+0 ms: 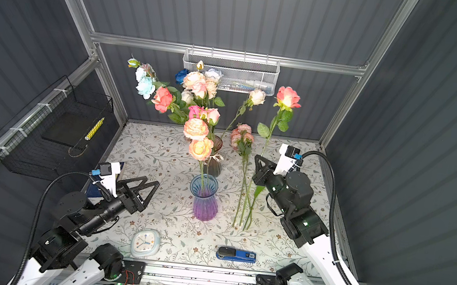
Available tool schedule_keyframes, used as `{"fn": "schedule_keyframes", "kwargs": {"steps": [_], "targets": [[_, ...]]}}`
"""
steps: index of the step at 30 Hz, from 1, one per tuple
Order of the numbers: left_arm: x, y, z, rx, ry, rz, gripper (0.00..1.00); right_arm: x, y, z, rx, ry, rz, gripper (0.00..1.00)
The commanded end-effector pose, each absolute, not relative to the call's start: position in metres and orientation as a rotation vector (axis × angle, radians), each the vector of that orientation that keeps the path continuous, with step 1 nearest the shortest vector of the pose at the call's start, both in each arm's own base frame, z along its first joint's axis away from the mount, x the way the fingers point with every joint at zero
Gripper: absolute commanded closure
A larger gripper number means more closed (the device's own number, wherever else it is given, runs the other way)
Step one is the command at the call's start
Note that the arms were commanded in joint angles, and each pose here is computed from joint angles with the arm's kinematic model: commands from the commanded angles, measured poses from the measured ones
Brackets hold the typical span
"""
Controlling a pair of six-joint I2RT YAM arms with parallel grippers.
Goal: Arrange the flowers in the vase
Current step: 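Lift the pink rose upward out of the loose stems with the right gripper, then carry the pink rose over the pink vase with the right gripper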
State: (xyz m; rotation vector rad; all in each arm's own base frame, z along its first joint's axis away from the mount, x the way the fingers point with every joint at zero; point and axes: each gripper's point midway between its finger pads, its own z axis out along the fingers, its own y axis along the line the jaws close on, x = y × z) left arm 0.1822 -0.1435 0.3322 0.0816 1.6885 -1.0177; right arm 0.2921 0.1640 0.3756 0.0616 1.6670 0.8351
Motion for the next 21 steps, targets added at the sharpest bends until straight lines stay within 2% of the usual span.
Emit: {"fn": "schedule_keyframes", "kwargs": {"steps": [1, 7, 14, 21], "targets": [[0.18, -0.141, 0.348, 0.089, 1.649, -1.011, 0.0, 0.272, 0.175, 0.424, -0.036, 1.569, 0.828, 0.99], [0.181, -0.14, 0.349, 0.083, 1.645, -1.015, 0.0, 0.252, 0.222, 0.5, -0.177, 1.374, 0.958, 0.99], [0.18, -0.141, 0.351, 0.08, 1.649, -1.02, 0.0, 0.253, 0.258, 0.541, -0.217, 1.145, 0.998, 0.98], [0.178, -0.138, 0.352, 0.07, 1.648, -1.021, 0.0, 0.278, 0.284, 0.506, -0.203, 1.096, 0.898, 0.98]]}}
